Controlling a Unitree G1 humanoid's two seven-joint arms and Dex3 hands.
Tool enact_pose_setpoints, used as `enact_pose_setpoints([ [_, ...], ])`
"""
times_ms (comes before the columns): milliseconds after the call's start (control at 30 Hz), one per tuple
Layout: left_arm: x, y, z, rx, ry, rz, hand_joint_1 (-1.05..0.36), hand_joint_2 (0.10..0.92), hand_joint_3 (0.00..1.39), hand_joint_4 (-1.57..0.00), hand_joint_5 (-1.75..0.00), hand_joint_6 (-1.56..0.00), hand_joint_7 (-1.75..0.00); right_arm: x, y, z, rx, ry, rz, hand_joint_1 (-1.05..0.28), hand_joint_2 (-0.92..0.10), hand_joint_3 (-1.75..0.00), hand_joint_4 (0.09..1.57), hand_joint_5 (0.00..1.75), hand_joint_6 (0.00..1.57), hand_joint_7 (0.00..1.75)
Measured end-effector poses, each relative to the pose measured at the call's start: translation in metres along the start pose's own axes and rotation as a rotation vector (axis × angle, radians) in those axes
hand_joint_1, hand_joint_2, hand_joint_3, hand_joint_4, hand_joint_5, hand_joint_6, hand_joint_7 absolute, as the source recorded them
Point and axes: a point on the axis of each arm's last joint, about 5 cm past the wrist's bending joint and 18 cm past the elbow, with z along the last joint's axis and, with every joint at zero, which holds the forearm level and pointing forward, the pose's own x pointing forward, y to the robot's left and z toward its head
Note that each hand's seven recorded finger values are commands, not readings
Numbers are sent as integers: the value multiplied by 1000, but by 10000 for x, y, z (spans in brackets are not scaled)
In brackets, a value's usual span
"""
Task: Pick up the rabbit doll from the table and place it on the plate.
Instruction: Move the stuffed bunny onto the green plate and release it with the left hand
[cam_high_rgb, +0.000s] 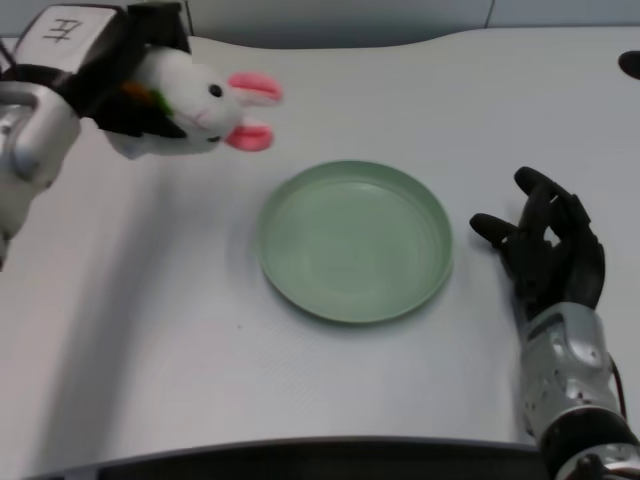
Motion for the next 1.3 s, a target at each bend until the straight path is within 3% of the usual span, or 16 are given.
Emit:
enact_pose_setpoints([
  [67, 65, -41, 112, 0, -43, -13, -170, 853, 6, -834, -1746, -603, -1724, 1, 0, 1, 2, 0, -1, -399, -921, -562, 412, 1165, 333, 893],
  [133, 117, -93, 213, -2, -78, -28, -194, 843, 5, -847, -1746, -673, -1557, 3, 3, 1, 7, 3, 4, -402, -921, -570, 394, 1156, 321, 888],
  [233, 197, -170, 366, 7, -119, -51, -178, 852, 12, -864, -1746, -666, -1675, 12, 2, 4, 11, 10, 13, -406, -921, -544, 422, 1165, 333, 907],
  [367, 277, -230, 518, 2, -146, -64, -173, 869, 18, -864, -1746, -668, -1669, 25, 5, 11, 22, 15, 7, -406, -921, -519, 465, 1170, 351, 928],
  [433, 298, -244, 551, 5, -155, -61, -182, 858, 9, -847, -1746, -707, -1529, 27, 1, 12, 26, 17, 6, -402, -921, -516, 476, 1176, 349, 936],
  [533, 314, -312, 599, 1, -165, -80, -185, 869, 9, -840, -1746, -667, -1619, 34, -2, 15, 27, 20, 7, -406, -921, -508, 473, 1174, 323, 930],
  [567, 317, -346, 626, -6, -169, -89, -201, 875, 9, -834, -1746, -701, -1501, 35, -1, 15, 27, 21, 8, -404, -921, -504, 475, 1174, 320, 929],
  [600, 321, -375, 651, -12, -168, -101, -217, 873, 7, -836, -1746, -810, -1188, 36, 0, 15, 29, 22, 9, -399, -921, -503, 475, 1172, 320, 929],
  [700, 336, -453, 752, -26, -177, -129, -229, 874, 2, -847, -1746, -854, -1116, 32, -3, 6, 41, 21, 21, -403, -921, -493, 479, 1190, 325, 975],
  [800, 330, -531, 820, -26, -203, -147, -258, 881, 5, -852, -1746, -908, -988, 30, -6, 1, 40, 24, 30, -411, -921, -486, 494, 1207, 315, 1011],
  [967, 286, -642, 819, 4, -222, -182, -245, 902, 6, -821, -1746, -831, -1153, 27, -3, 0, 37, 21, 34, -392, -921, -569, 428, 1161, 279, 976],
  [1133, 260, -734, 848, 27, -232, -225, -248, 911, 6, -819, -1746, -781, -1172, 24, -4, 2, 30, 18, 38, -409, -921, -566, 411, 1163, 296, 982],
  [1200, 252, -777, 883, 18, -241, -237, -229, 915, 4, -826, -1746, -713, -1431, 23, -5, 6, 30, 15, 39, -412, -921, -568, 416, 1175, 306, 992],
  [1300, 241, -814, 902, 5, -251, -246, -289, 882, 4, -812, -1743, -612, -1673, 16, -12, 4, 32, 11, 37, -417, -921, -548, 418, 1182, 303, 982],
])
